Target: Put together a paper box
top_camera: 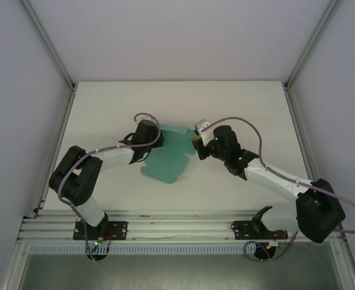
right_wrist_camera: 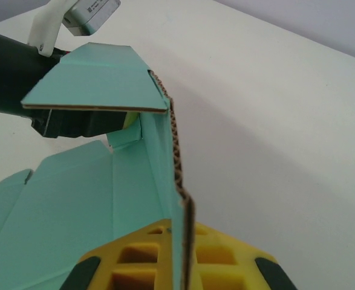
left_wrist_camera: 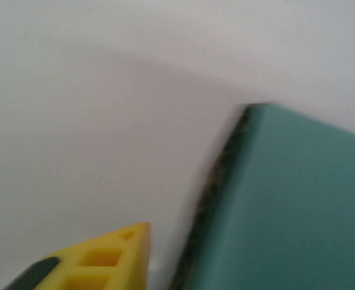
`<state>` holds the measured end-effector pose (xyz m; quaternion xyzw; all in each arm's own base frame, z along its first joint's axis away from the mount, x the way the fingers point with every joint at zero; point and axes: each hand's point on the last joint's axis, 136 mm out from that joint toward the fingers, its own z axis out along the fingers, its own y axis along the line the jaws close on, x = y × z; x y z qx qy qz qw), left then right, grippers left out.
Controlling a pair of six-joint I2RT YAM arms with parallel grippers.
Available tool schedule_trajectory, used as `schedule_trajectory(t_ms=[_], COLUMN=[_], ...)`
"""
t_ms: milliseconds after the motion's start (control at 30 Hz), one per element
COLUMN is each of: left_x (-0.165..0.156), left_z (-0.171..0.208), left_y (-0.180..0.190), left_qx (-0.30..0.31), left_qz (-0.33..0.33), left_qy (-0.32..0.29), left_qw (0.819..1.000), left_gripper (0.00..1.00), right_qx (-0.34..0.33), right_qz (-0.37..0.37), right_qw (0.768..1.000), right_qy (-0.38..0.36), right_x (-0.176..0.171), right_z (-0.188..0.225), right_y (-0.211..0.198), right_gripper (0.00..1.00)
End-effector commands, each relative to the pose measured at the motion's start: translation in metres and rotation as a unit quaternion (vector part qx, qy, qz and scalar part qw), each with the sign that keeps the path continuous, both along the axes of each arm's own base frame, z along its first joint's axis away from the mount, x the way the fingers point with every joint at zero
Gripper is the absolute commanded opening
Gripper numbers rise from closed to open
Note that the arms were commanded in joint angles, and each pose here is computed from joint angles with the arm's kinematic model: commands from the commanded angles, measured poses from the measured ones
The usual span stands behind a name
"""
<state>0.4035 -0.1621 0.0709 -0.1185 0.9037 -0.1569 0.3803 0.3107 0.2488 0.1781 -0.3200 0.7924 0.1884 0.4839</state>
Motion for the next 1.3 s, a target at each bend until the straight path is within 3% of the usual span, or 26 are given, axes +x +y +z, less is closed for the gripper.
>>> schedule_trajectory(t_ms=[0, 267, 600, 833, 1100, 1200, 1267], left_x=[-0.01, -0.016, -0.01, 0.001, 0.012, 0.011, 0.01], left_z=[-0.017, 0.01, 0.011, -0.008, -0.026, -0.031, -0.031], left_y=[0.039, 0.002, -0.003, -0.008, 0.005, 0.002, -0.001], left_qx=[0.038, -0.036, -0.04, -0.035, 0.012, 0.016, 0.011], left_qz=[0.023, -0.077, -0.089, -0.093, -0.065, -0.075, -0.084], left_qy=[0.014, -0.041, -0.046, -0.03, -0.015, -0.007, -0.011], left_qw=[0.999, 0.996, 0.994, 0.995, 0.998, 0.997, 0.996], left_gripper=[0.42, 0.62, 0.62, 0.49, 0.22, 0.03, 0.0], right_qx=[0.007, 0.001, 0.011, 0.01, 0.003, 0.006, 0.012], right_qz=[-0.016, -0.001, 0.002, 0.004, -0.004, -0.023, -0.053], right_qw=[1.0, 1.0, 1.0, 1.0, 0.999, 0.999, 0.998], right_qy=[-0.022, 0.009, 0.019, 0.028, 0.035, 0.033, 0.025], right_x=[0.011, 0.01, 0.011, 0.011, 0.012, 0.016, 0.023], right_z=[0.011, -0.009, -0.013, -0.017, -0.023, -0.024, -0.021], right_y=[-0.004, 0.0, 0.003, 0.003, -0.002, -0.006, -0.012], right_gripper=[0.0, 0.0, 0.0, 0.0, 0.0, 0.09, 0.18])
